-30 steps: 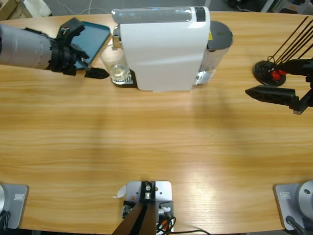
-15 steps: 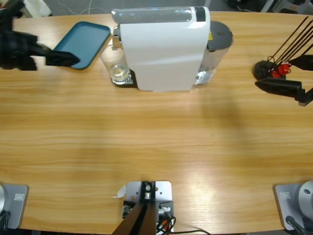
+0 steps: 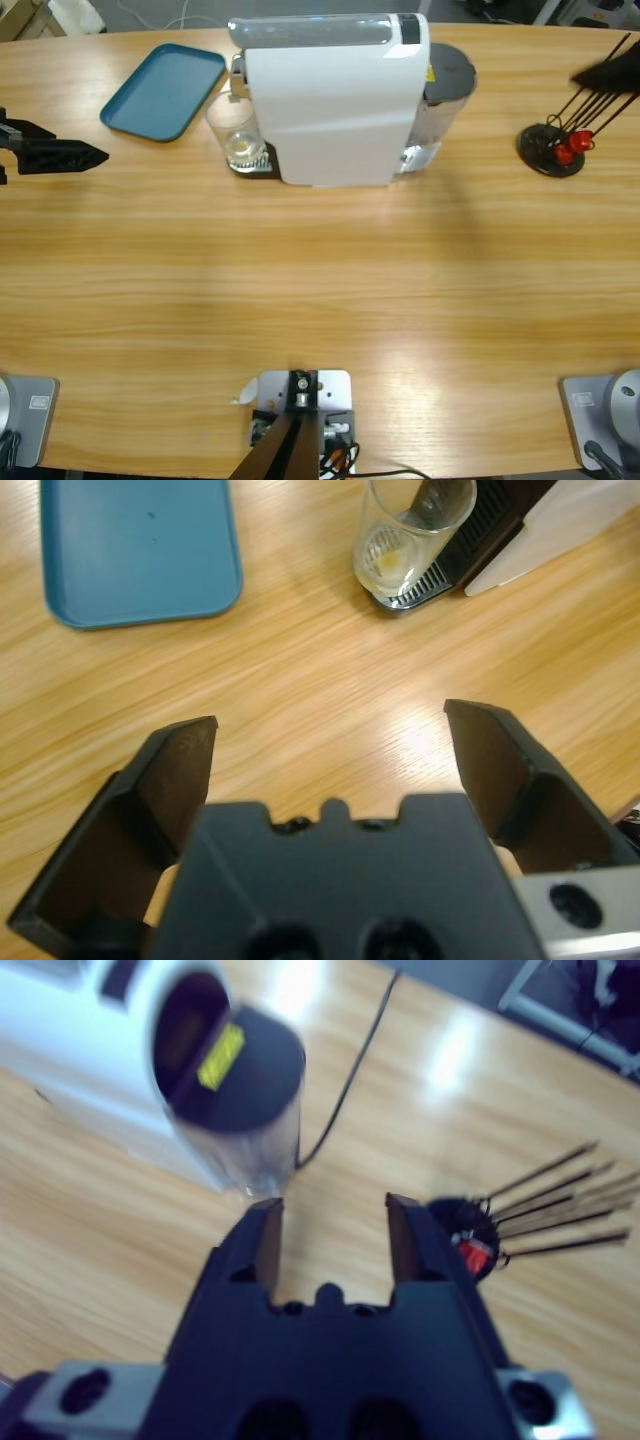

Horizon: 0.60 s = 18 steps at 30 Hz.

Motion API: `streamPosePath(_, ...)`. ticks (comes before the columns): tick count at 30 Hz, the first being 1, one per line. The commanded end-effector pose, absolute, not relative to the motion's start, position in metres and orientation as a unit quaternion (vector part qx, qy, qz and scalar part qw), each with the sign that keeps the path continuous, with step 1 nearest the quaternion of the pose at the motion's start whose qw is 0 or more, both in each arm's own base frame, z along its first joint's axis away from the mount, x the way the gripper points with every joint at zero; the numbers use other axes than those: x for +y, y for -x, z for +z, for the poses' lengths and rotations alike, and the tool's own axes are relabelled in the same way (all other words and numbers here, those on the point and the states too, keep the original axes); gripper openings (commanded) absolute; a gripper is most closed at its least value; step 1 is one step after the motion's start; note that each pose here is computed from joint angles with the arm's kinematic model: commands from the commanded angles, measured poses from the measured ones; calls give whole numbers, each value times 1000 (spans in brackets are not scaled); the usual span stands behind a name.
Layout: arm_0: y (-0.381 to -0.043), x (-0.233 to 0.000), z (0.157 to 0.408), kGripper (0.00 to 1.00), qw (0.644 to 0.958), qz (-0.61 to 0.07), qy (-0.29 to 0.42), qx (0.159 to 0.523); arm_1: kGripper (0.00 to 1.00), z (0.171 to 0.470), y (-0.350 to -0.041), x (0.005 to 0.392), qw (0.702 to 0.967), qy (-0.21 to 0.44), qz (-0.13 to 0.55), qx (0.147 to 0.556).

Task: Pour coffee

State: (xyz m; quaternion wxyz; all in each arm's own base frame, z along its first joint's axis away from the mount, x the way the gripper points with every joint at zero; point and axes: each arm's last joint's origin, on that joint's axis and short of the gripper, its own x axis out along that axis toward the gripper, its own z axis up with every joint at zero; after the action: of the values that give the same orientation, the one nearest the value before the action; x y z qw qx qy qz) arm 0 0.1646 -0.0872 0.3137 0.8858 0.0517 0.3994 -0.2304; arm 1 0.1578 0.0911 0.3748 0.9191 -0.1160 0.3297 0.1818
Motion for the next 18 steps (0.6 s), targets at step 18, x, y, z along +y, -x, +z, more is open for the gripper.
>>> streamPosePath(18,-143,-74,304,977,922,-234,-44,305,0,406,-264,177,858,176,334,348)
